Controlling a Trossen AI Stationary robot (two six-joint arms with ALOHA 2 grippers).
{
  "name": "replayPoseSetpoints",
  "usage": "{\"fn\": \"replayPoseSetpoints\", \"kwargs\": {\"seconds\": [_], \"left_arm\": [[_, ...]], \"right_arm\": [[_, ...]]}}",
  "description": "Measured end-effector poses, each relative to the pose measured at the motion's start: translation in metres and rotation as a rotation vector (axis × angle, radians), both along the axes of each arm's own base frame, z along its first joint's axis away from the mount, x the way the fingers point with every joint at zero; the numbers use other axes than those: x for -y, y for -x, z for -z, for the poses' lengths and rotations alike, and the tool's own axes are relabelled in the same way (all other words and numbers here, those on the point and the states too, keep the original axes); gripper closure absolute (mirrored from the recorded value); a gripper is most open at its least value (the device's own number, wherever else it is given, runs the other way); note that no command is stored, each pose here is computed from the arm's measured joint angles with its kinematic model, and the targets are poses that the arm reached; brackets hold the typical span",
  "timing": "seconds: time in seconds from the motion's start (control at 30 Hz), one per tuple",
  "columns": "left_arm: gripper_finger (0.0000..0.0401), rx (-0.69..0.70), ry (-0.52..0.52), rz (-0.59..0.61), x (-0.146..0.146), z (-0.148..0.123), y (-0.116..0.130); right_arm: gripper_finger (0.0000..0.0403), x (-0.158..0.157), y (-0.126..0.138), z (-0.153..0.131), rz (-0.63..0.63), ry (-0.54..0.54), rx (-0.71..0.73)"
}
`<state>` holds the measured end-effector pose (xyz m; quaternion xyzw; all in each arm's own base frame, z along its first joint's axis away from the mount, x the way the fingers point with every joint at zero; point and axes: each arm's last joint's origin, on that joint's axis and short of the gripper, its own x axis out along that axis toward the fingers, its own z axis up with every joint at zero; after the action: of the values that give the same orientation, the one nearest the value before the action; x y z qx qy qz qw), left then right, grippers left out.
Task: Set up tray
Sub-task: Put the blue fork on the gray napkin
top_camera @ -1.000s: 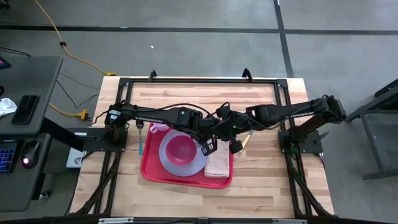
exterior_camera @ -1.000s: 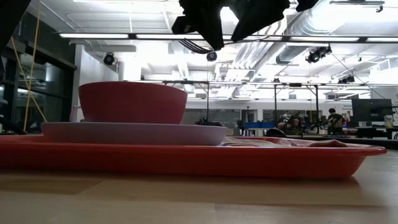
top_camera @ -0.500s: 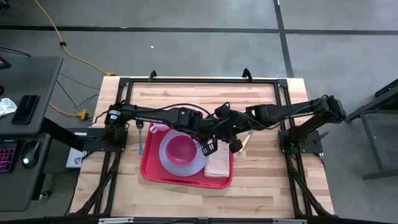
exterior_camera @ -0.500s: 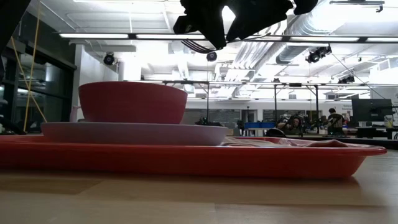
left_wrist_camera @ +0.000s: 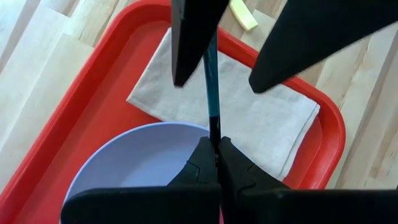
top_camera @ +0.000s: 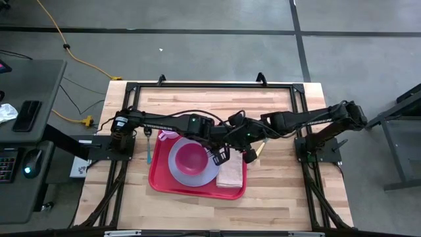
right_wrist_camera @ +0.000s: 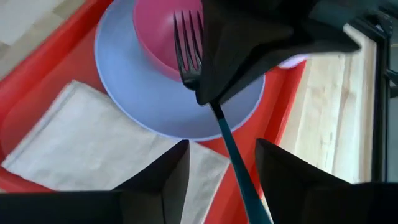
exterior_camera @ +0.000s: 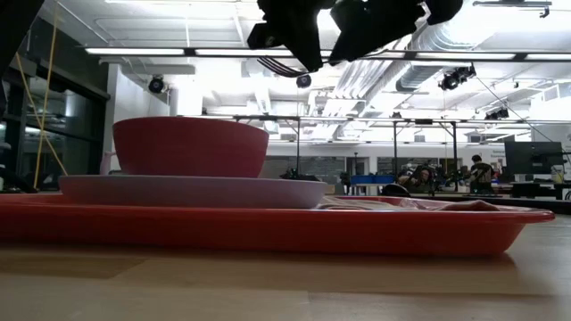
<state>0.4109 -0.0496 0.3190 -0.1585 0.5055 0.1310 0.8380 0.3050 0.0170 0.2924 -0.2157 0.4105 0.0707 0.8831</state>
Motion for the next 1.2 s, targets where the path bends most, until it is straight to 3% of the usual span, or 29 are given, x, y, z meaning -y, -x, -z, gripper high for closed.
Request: {"fn": "replayPoseSetpoints", "kwargs": {"seconds": [0.57, 1.2], "left_arm": [[0.0380, 0.054, -0.006, 0.016, 0.005, -0.006, -0.003], [0.0380, 0.057, 0.015, 0.004, 0.006, -0.006, -0.003]], "right_arm": [[0.0265, 0.011, -0.003, 0.008, 0.016, 0.009, -0.012], [0.0340, 0.016, -0.003, 0.009, 0.034, 0.020, -0.021]]}}
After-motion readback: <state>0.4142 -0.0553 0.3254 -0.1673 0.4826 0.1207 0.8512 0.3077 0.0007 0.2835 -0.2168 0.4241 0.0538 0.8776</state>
